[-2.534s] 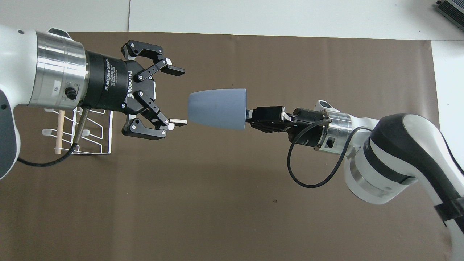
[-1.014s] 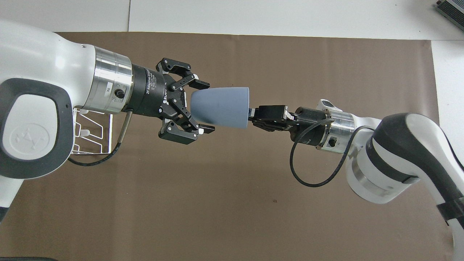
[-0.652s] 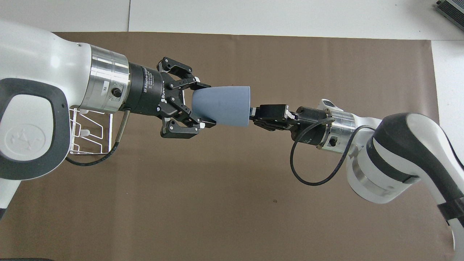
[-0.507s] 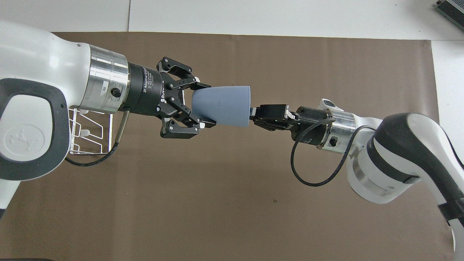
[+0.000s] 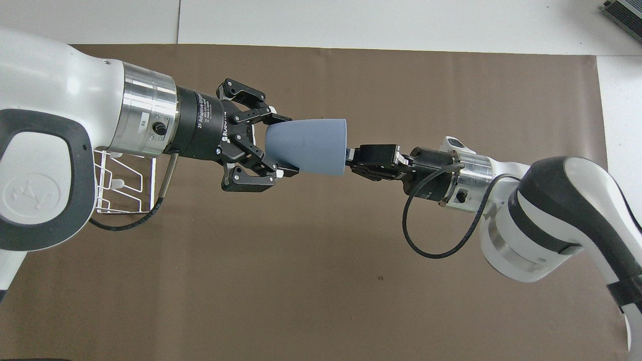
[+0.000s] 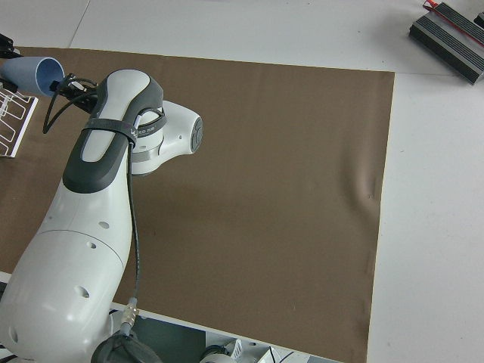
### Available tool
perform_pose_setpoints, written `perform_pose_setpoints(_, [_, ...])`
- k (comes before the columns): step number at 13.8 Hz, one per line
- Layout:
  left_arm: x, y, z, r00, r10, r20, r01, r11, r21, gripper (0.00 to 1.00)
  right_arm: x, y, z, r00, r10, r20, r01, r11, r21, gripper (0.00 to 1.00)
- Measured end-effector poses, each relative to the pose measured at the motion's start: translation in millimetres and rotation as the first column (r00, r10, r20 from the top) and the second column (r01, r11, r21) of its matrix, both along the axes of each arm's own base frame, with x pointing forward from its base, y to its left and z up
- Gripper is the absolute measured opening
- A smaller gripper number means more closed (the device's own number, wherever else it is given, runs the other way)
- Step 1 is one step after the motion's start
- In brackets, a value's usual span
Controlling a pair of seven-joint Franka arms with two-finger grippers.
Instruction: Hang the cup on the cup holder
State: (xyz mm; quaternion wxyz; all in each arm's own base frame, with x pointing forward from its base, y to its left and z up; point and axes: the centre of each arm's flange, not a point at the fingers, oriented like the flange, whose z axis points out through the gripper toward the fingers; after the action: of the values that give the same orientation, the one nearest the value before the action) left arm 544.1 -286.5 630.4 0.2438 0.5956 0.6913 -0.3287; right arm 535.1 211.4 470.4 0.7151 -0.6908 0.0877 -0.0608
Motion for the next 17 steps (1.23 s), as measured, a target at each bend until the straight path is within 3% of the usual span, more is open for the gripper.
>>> perform_pose_setpoints(4, [-0.8, 0.7, 2.6, 1.0, 0.008, 0.0, -0.008, 1.0, -0.001, 0.75, -0.1, 0.4, 1.4, 1.0, 0.0, 0.002, 0.0, 1.0, 0.002, 0.07])
perform_pose_setpoints(9, [3.6, 7.5, 4.4, 0.999, 0.033, 0.008, -0.033, 0.999, -0.003, 0.75, -0.3, 0.4, 1.2, 1.0, 0.0, 0.002, 0.0, 1.0, 0.002, 0.55])
perform_pose_setpoints(14, [5.5, 14.9, 7.1, 0.999, 0.045, 0.015, -0.045, 0.999, 0.002, 0.75, 0.1, -0.8, 1.6, 1.0, -0.002, 0.002, 0.002, 1.0, 0.002, 0.62])
perform_pose_setpoints(17, [9.7, 25.9, 0.1, 0.997, 0.036, 0.067, -0.044, 0.992, 0.117, 0.75, 4.3, -12.9, 2.9, 1.0, -0.021, 0.007, 0.021, 1.0, -0.001, 0.63])
